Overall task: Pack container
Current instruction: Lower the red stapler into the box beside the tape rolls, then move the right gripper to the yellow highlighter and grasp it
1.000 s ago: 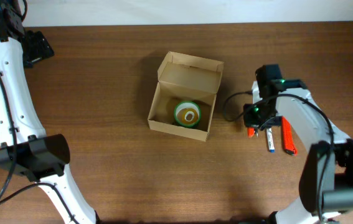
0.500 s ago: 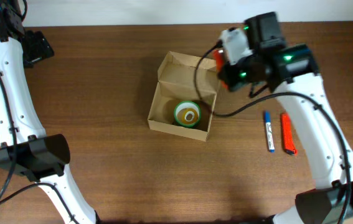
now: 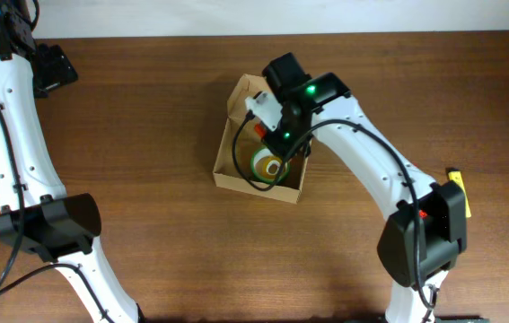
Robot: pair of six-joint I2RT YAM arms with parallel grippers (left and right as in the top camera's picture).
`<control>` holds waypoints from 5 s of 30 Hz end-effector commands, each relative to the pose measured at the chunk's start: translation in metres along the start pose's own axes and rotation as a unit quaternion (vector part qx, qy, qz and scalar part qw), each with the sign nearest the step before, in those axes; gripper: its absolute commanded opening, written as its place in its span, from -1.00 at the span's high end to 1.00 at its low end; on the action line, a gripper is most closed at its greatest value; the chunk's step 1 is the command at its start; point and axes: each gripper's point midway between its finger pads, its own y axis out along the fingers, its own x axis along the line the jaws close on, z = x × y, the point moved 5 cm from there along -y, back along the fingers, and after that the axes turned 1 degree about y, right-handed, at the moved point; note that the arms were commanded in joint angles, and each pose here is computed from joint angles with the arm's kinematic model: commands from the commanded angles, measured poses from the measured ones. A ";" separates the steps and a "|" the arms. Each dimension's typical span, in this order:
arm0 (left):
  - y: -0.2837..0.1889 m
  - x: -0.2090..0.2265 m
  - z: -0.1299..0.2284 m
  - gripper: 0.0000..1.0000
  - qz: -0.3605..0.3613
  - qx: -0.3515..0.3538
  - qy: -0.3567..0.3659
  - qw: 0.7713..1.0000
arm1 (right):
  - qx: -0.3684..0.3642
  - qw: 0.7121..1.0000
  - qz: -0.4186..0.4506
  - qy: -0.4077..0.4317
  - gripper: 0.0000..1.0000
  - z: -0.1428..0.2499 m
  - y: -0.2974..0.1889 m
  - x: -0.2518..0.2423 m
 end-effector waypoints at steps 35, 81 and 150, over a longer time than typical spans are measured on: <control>0.008 -0.001 0.001 -0.99 -0.002 0.010 0.003 1.000 | 0.113 0.978 -0.046 -0.172 -0.77 0.011 0.100 0.059; 0.008 -0.001 0.001 -0.99 -0.002 0.010 0.003 1.000 | 0.027 0.874 0.173 0.453 0.93 0.326 -0.031 -0.200; 0.008 -0.001 0.001 -0.99 -0.002 0.010 0.003 1.000 | -0.177 0.861 0.097 0.467 0.93 0.170 -0.134 -0.119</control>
